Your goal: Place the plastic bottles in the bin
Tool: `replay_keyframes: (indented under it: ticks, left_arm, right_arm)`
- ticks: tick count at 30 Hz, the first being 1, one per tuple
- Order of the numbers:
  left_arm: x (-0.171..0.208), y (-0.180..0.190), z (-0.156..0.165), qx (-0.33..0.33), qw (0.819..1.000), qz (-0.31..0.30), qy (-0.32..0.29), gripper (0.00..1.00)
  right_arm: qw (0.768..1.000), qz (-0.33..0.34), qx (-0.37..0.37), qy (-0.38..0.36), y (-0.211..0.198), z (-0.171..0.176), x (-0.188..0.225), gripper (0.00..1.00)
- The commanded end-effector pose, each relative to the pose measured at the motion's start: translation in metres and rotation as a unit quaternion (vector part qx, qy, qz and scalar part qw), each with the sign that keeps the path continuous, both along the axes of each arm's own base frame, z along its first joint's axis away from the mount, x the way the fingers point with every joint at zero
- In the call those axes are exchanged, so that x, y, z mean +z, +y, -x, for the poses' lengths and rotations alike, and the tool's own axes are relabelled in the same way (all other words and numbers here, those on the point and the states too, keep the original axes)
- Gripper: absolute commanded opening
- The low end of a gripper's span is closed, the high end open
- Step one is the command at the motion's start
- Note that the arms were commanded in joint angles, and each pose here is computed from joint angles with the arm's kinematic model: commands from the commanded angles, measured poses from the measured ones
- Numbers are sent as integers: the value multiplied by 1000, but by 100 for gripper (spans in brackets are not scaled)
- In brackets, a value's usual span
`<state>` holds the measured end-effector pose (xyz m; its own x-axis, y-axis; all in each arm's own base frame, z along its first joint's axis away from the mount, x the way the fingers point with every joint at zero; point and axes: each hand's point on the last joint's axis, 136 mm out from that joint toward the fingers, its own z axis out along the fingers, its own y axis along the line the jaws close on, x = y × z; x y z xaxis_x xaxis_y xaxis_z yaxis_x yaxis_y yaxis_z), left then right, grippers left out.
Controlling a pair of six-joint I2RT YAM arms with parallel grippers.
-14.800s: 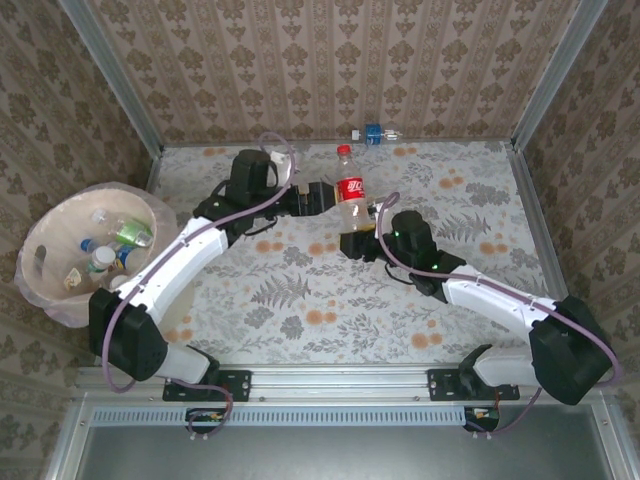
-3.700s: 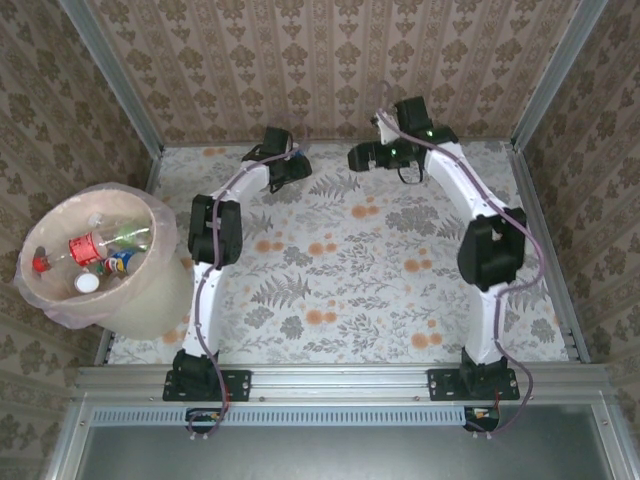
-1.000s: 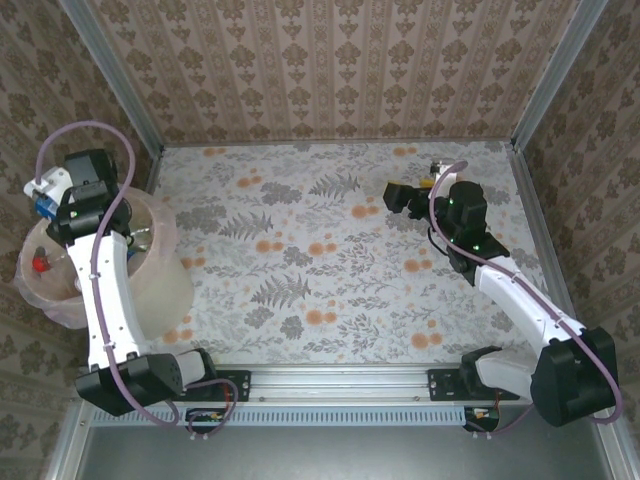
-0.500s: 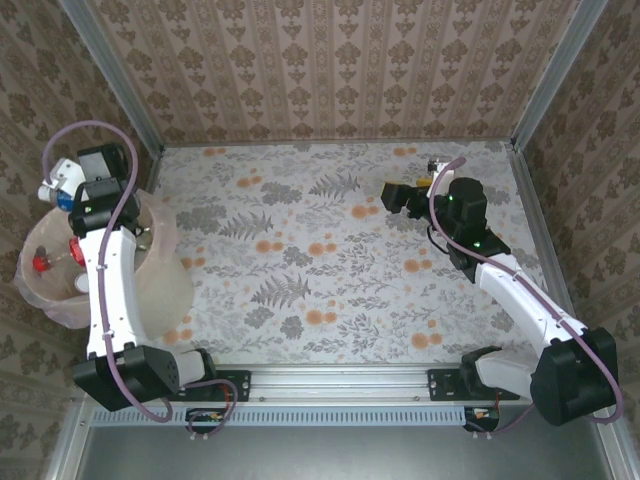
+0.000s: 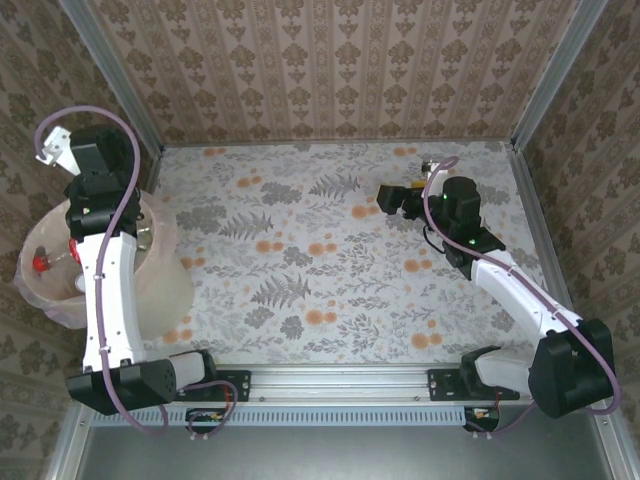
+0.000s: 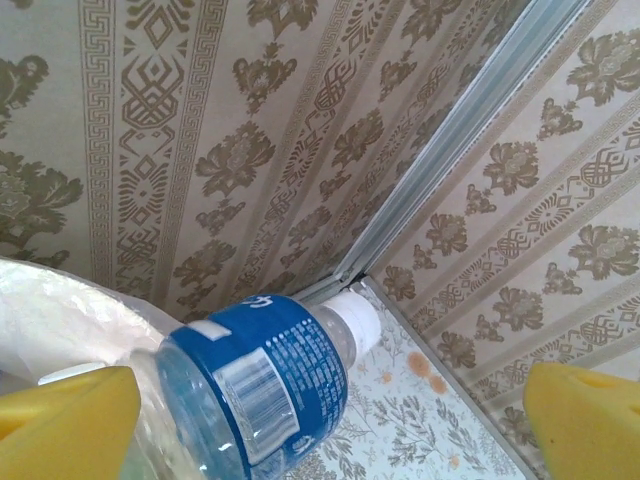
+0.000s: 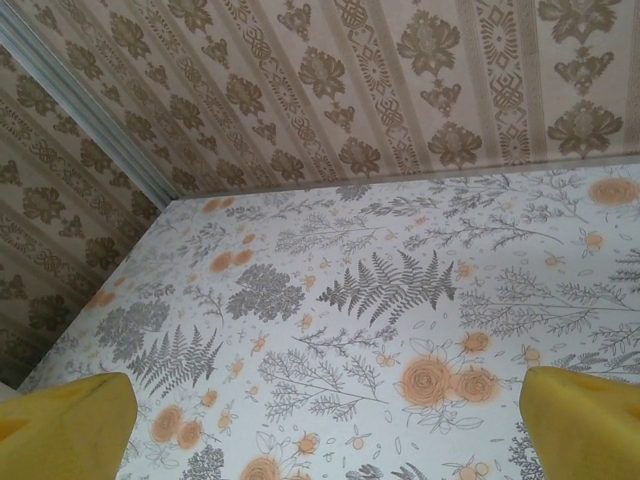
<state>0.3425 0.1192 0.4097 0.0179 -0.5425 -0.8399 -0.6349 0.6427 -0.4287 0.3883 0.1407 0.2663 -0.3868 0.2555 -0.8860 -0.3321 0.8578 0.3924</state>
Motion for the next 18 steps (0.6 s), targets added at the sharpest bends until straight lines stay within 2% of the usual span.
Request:
replay_keyframes:
  ticks: [1,5,11,14,18]
  left_arm:
    - [-26,13,4,25,999,21,19,99]
    - [-47,25,15,46,997,32,46,98]
    - [-76,22,36,46,996,52,64,96]
    - [-62,16,51,32,997,38,62,96]
    - [-27,1,77,-2,1000,15,27,98]
  right_arm:
    - [1000,-1,6,-23,4,-1,17,100]
    - [1000,14,7,-20,3,-1,13,100]
    - [1000,6,5,-24,4,-4,16,100]
    - [1000,7,10,-20,6,-5,14,100]
    - [1000,8,9,-19,7,-6,12,100]
